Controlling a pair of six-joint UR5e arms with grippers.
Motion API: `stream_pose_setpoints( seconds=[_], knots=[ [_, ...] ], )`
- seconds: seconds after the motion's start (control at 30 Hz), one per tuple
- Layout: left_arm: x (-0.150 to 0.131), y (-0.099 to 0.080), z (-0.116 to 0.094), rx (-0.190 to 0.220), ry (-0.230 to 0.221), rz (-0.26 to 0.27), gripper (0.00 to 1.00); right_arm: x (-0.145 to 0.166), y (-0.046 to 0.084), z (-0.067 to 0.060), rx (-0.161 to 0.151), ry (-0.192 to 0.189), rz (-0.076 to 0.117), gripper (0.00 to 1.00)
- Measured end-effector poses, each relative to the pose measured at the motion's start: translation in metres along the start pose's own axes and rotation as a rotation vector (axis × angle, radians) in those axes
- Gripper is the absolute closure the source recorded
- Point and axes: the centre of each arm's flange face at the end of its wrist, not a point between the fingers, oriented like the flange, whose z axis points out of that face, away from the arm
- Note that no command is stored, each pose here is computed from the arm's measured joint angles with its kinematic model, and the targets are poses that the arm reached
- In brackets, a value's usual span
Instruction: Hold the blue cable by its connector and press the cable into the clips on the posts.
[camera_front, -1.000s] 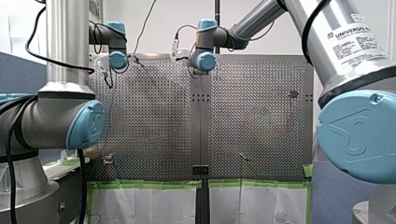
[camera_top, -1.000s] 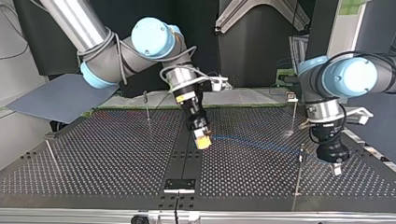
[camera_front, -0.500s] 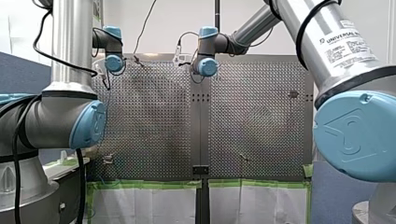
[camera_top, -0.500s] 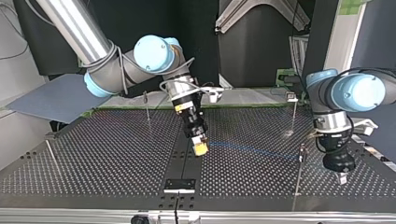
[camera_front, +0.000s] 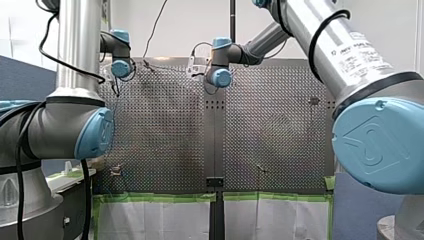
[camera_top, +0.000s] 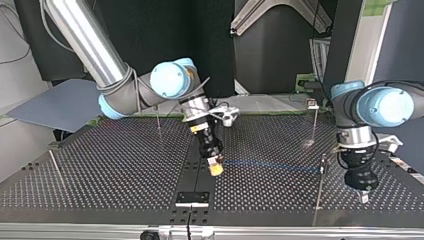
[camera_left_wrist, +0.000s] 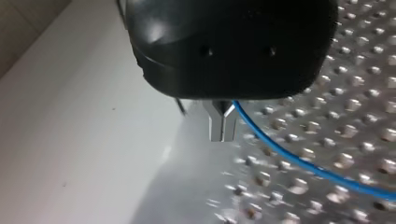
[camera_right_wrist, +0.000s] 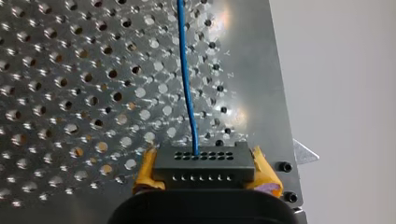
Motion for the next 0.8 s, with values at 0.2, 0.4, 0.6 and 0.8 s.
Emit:
stream_pose_setpoints(
  seconds=[0.2, 0.4, 0.6, 0.8],
  knots=[
    [0.008, 0.005, 0.004, 0.002, 0.012, -0.007, 1.0, 0.016, 0.012, 0.012, -0.007, 0.022, -0.003, 1.0],
    [0.008, 0.005, 0.005, 0.008, 0.013, -0.013, 1.0, 0.019, 0.017, 0.014, -0.005, 0.018, -0.005, 1.0],
    [0.009, 0.001, 0.004, 0.013, 0.014, 0.013, 0.71, 0.018, 0.017, 0.013, -0.002, 0.008, -0.006, 1.0],
    [0.009, 0.003, 0.004, 0.013, 0.016, 0.035, 0.0, 0.017, 0.017, 0.012, 0.0, -0.003, -0.007, 1.0]
  ],
)
